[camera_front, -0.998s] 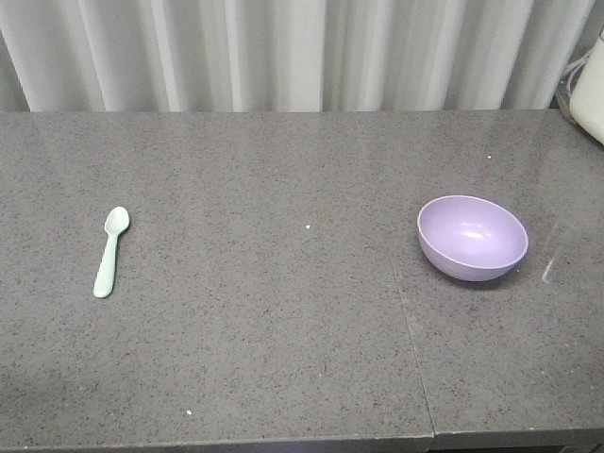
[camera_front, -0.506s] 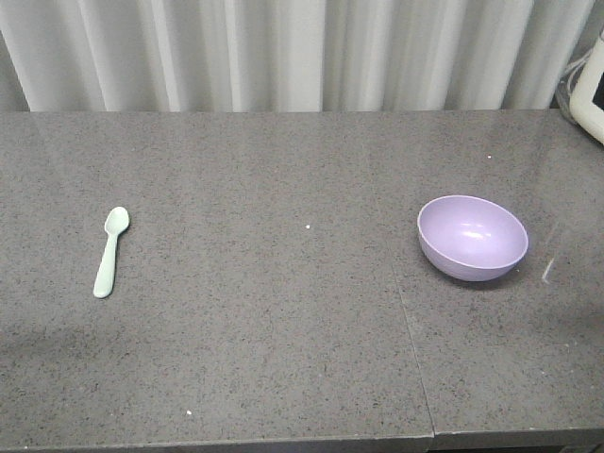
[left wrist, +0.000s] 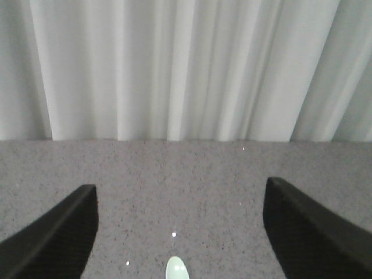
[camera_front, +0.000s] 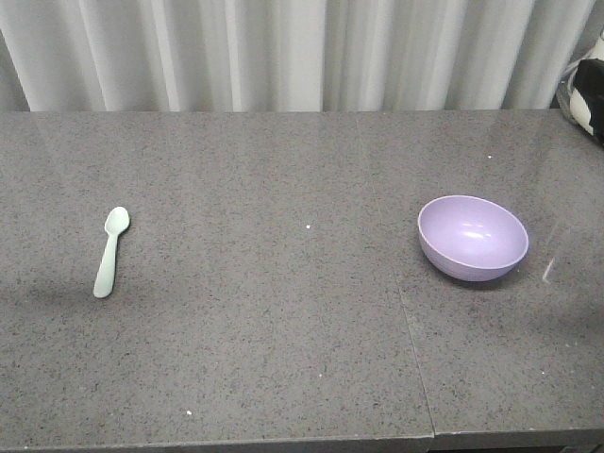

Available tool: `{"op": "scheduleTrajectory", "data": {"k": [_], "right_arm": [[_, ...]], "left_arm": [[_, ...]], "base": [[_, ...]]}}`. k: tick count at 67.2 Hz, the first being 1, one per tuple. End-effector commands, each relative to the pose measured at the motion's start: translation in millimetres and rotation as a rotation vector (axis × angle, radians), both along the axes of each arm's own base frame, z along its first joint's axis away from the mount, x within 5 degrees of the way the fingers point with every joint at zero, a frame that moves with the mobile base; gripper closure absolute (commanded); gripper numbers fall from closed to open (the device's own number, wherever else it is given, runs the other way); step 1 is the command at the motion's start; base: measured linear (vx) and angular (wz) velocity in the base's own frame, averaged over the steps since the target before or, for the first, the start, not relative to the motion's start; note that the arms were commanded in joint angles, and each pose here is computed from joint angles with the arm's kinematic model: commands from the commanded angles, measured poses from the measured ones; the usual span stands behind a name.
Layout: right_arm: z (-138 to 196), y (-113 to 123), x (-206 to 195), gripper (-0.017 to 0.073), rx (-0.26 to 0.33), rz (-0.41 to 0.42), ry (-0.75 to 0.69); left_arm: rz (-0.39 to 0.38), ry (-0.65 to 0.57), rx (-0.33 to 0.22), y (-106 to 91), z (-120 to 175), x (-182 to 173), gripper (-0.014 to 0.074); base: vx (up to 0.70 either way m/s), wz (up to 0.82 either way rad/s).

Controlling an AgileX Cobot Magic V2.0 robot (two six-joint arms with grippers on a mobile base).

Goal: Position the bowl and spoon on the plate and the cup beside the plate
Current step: 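Lower the left gripper onto the pale green spoon and grasp it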

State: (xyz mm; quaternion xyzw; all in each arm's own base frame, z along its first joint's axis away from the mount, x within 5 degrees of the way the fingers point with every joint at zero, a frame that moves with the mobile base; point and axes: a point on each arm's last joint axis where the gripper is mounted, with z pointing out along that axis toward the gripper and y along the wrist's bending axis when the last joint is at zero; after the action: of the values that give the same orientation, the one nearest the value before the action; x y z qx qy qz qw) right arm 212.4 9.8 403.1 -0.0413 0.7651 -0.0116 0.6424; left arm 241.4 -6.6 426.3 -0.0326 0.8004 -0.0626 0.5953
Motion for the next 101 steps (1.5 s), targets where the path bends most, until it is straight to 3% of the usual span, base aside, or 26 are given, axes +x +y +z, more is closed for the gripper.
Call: {"op": "scheduleTrajectory", "data": {"k": [1, 20, 40, 55, 67, 79, 101], "right_arm": [[18.7, 0.8, 3.0, -0.0104, -0.013, 0.007, -0.108], [8.1, 1.8, 44.3, -0.0049, 0.031, -0.019, 0.139], [4.5, 1.9, 48.0, -0.0024, 0.029, -0.020, 0.153], [3.6, 1.8, 47.6, -0.0024, 0.028, -0.021, 0.165], [3.5, 1.7, 47.6, -0.0024, 0.026, -0.021, 0.165], [3.6, 1.7, 47.6, -0.0024, 0.024, -0.022, 0.164], [3.7, 1.7, 47.7, -0.0024, 0.024, -0.021, 0.163]], "left_arm": [[-0.012, -0.037, -0.019, -2.8, 19.0, 9.4, 0.0017], [-0.051, 0.188, -0.001, -6.5, 21.7, 63.4, 0.0018], [-0.075, 0.526, -0.012, -9.6, -51.0, 124.8, 0.0018], [-0.106, 0.645, 0.049, -9.0, -88.4, 144.8, 0.0018], [-0.115, 0.707, 0.039, -11.8, -110.5, 155.6, 0.0018], [-0.180, 0.755, 0.104, -25.2, -133.3, 165.1, 0.0018], [-0.158, 0.832, 0.059, -33.4, -155.8, 171.3, 0.0018]], "base": [[0.00, 0.00], [0.00, 0.00], [0.00, 0.00], [0.00, 0.00], [0.00, 0.00], [0.00, 0.00], [0.00, 0.00]]}}
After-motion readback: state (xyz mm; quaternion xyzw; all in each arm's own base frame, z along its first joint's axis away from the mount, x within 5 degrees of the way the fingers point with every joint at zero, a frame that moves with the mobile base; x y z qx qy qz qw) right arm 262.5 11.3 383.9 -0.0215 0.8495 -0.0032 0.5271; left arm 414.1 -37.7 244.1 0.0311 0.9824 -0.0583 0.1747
